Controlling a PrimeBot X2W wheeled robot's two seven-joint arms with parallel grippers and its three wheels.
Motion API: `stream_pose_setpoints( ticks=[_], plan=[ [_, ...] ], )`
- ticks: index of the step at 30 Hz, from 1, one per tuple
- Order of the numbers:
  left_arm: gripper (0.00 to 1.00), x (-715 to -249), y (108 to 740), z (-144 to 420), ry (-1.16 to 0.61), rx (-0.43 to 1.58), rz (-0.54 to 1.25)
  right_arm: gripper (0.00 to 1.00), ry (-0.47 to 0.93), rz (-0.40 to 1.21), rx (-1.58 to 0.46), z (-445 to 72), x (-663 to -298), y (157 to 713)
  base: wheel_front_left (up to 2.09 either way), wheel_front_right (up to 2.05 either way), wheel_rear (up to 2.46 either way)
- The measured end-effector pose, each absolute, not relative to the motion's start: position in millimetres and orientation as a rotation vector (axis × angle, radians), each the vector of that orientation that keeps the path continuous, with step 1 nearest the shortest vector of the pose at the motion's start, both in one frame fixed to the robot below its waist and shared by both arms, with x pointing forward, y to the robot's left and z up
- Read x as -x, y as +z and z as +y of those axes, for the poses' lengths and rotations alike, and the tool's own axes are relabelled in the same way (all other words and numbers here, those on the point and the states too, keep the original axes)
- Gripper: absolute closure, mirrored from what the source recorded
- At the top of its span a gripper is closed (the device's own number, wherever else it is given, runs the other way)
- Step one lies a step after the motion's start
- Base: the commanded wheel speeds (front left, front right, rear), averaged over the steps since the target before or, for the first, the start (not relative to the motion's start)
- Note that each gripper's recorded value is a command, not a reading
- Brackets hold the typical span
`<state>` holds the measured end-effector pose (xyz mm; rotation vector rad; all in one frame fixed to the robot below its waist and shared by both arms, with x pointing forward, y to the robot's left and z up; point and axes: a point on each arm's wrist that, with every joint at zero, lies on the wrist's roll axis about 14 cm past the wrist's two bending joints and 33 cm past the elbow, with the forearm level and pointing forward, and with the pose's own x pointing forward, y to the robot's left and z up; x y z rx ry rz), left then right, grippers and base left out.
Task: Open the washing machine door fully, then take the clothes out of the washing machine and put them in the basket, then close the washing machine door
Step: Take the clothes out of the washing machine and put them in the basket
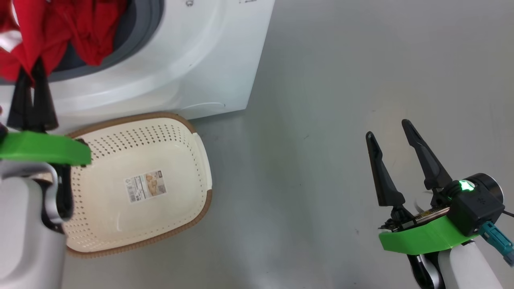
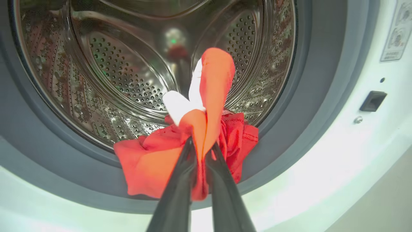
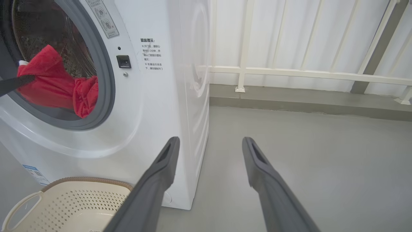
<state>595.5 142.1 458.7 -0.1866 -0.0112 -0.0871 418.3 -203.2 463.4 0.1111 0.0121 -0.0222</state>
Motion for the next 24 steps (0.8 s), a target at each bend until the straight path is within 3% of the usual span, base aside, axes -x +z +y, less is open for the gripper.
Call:
stream_pose_setpoints(
  ticks=[24],
  plan=[
    [1.0, -524, 504, 131, -0.114, 0.213, -0.055, 0.0, -0.033, -0.044, -0.126, -206, -404, 486, 0.0, 0.0, 0.0]
  ],
)
